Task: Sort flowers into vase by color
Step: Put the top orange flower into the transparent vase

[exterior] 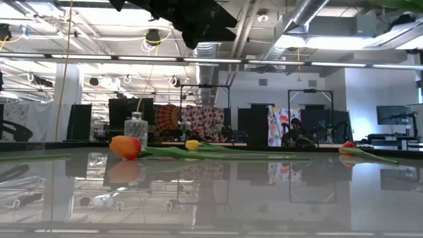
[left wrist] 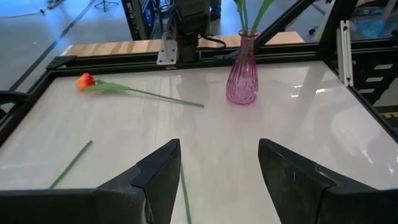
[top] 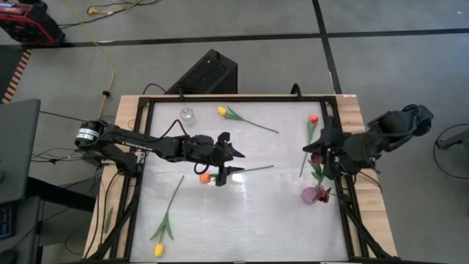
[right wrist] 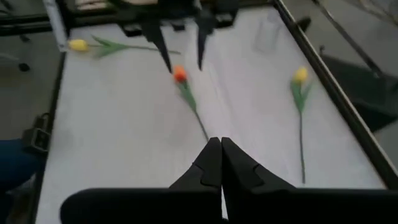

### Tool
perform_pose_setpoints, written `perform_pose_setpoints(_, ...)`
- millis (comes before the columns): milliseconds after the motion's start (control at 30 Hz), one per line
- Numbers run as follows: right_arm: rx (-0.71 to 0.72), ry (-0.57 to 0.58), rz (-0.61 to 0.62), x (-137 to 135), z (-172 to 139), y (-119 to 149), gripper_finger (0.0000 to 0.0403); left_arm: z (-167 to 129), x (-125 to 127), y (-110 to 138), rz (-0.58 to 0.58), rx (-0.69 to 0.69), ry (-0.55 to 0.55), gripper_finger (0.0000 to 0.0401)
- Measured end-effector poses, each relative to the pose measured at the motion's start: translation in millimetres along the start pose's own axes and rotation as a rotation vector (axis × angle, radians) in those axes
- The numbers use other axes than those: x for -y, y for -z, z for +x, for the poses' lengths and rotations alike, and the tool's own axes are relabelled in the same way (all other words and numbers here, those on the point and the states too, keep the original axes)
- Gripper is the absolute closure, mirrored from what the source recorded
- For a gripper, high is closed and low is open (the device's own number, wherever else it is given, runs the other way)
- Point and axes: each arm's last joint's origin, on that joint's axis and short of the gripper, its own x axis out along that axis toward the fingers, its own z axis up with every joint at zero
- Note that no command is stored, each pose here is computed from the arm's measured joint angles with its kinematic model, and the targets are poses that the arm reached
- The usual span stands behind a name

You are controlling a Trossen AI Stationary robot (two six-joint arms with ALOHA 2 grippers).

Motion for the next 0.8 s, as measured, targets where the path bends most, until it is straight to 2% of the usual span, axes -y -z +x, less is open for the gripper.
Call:
perform_pose_setpoints(200, 0.073, -0.004, 0.032, 8, -15, -13, 0.0380, 0, 0, 0, 0.000, -0.001, -0.006, 0.0195)
perform_pose_setpoints(567, -0.058, -0.004, 0.035, -11, 13, 9, 0.0380, 0, 1, 1, -0.001, -0.015, -0.004, 0.0195)
perform_pose_setpoints(667, -0.087, -0.048, 0.045, -17, 14, 14, 0.0376, 0, 2, 1, 0.002, -0.016, -0.002, 0.0195)
perform_pose_setpoints(800, -0.061, -0.053, 0.047, -16, 8, 13, 0.0378, 0, 1, 1, 0.008, -0.009, -0.002, 0.0195)
